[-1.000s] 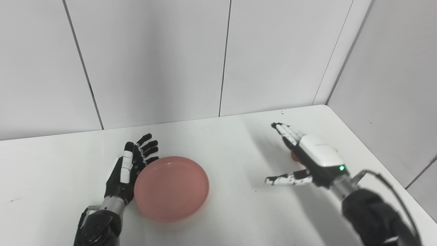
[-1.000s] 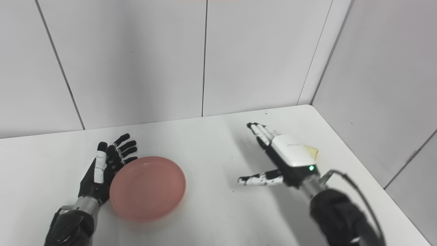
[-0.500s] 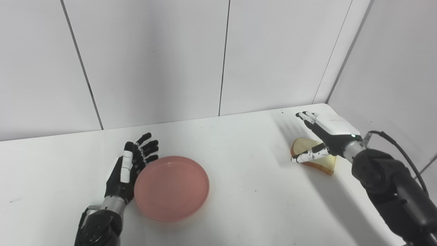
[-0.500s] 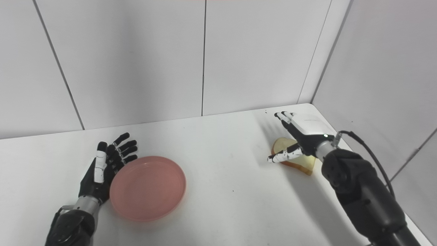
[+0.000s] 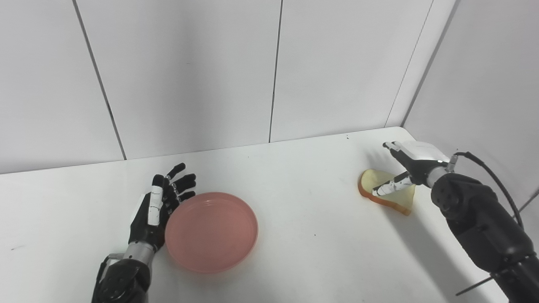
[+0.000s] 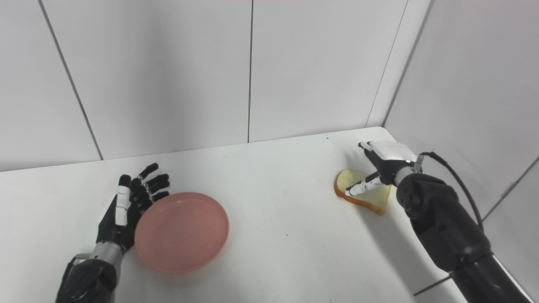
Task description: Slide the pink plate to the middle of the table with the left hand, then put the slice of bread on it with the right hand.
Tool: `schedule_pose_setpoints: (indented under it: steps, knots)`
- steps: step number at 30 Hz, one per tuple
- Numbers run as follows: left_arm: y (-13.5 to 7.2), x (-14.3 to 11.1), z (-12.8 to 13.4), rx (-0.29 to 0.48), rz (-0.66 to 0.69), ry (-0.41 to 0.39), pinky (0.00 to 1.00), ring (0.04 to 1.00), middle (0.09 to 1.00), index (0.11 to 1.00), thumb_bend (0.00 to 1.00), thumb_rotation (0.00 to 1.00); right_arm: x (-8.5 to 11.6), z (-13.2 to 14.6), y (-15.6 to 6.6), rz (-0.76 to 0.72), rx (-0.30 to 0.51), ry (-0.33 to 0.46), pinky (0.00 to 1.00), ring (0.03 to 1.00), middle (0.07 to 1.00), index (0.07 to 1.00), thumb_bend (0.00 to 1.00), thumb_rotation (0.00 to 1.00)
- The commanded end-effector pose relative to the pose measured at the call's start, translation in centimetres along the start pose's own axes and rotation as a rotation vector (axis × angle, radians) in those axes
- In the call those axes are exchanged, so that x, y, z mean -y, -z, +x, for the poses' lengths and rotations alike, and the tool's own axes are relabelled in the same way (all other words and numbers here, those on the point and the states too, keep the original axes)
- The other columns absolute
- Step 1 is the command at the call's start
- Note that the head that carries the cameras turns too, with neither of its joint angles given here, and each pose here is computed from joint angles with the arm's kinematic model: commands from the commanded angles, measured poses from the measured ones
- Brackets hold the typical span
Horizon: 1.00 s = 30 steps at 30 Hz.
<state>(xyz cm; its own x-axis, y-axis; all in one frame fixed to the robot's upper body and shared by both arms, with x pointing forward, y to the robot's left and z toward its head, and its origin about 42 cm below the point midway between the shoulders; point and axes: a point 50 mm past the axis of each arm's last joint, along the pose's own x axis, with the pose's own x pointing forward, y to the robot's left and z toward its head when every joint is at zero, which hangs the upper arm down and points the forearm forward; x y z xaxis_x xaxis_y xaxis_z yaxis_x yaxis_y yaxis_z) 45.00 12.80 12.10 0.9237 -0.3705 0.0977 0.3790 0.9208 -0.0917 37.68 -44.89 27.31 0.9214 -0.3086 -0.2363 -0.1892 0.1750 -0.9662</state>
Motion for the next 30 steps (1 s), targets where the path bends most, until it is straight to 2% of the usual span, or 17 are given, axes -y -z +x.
schedule_pose_setpoints:
  steps: [1, 3, 5, 8, 13, 21, 23, 24, 27, 30]
  knots:
    - [2.4, 0.0, -1.4, -0.106, -0.026, -0.018, 0.74, 0.791, 0.763, 0.845, 0.94, 0.99, 2.8, 0.2, -0.2, 0.043, -0.016, 0.092, 0.95, 1.000, 1.000, 0.999, 1.00, 0.43]
    - [2.4, 0.0, -1.4, -0.106, -0.030, -0.020, 0.74, 0.792, 0.763, 0.849, 0.94, 0.99, 2.6, 0.5, -0.3, 0.046, -0.028, 0.080, 0.88, 1.000, 1.000, 1.000, 1.00, 0.41]
    - [2.4, 0.0, -1.4, -0.106, -0.035, -0.022, 0.74, 0.791, 0.762, 0.851, 0.93, 0.99, 2.4, 0.7, -0.4, 0.038, -0.040, 0.070, 0.84, 0.994, 1.000, 1.000, 1.00, 0.40]
    - [2.4, 0.0, -1.4, -0.107, -0.032, -0.023, 0.74, 0.788, 0.764, 0.872, 0.93, 0.99, 2.2, 1.0, -0.9, -0.024, -0.068, 0.021, 0.89, 0.997, 1.000, 1.000, 1.00, 0.46]
    - [2.5, -0.1, -1.4, -0.108, -0.034, -0.025, 0.74, 0.786, 0.759, 0.901, 0.93, 0.99, 1.8, 1.6, -1.0, -0.066, -0.103, -0.039, 0.94, 0.999, 1.000, 1.000, 1.00, 0.49]
    - [2.4, -0.1, -1.5, -0.105, -0.029, -0.024, 0.73, 0.776, 0.759, 0.903, 0.93, 0.99, 1.2, 2.0, -1.2, -0.066, -0.125, -0.126, 0.86, 0.975, 1.000, 1.000, 1.00, 0.49]
    - [2.3, -0.1, -1.5, -0.107, -0.034, -0.027, 0.73, 0.775, 0.753, 0.900, 0.93, 0.99, 1.1, 2.0, -1.1, -0.060, -0.124, -0.131, 0.89, 0.974, 1.000, 1.000, 1.00, 0.48]
    - [2.3, -0.1, -1.5, -0.108, -0.035, -0.027, 0.74, 0.774, 0.752, 0.901, 0.93, 0.98, 1.0, 2.1, -1.0, -0.062, -0.126, -0.132, 0.93, 0.980, 1.000, 1.000, 1.00, 0.47]
    - [2.3, -0.1, -1.5, -0.109, -0.038, -0.029, 0.74, 0.774, 0.750, 0.903, 0.92, 0.98, 0.9, 2.6, -0.5, -0.100, -0.149, -0.144, 0.98, 0.992, 1.000, 1.000, 1.00, 0.51]
    - [2.2, 0.0, -1.5, -0.109, -0.038, -0.028, 0.74, 0.775, 0.750, 0.906, 0.92, 0.98, 0.7, 2.8, -0.4, -0.118, -0.157, -0.146, 1.00, 0.991, 1.000, 0.995, 1.00, 0.48]
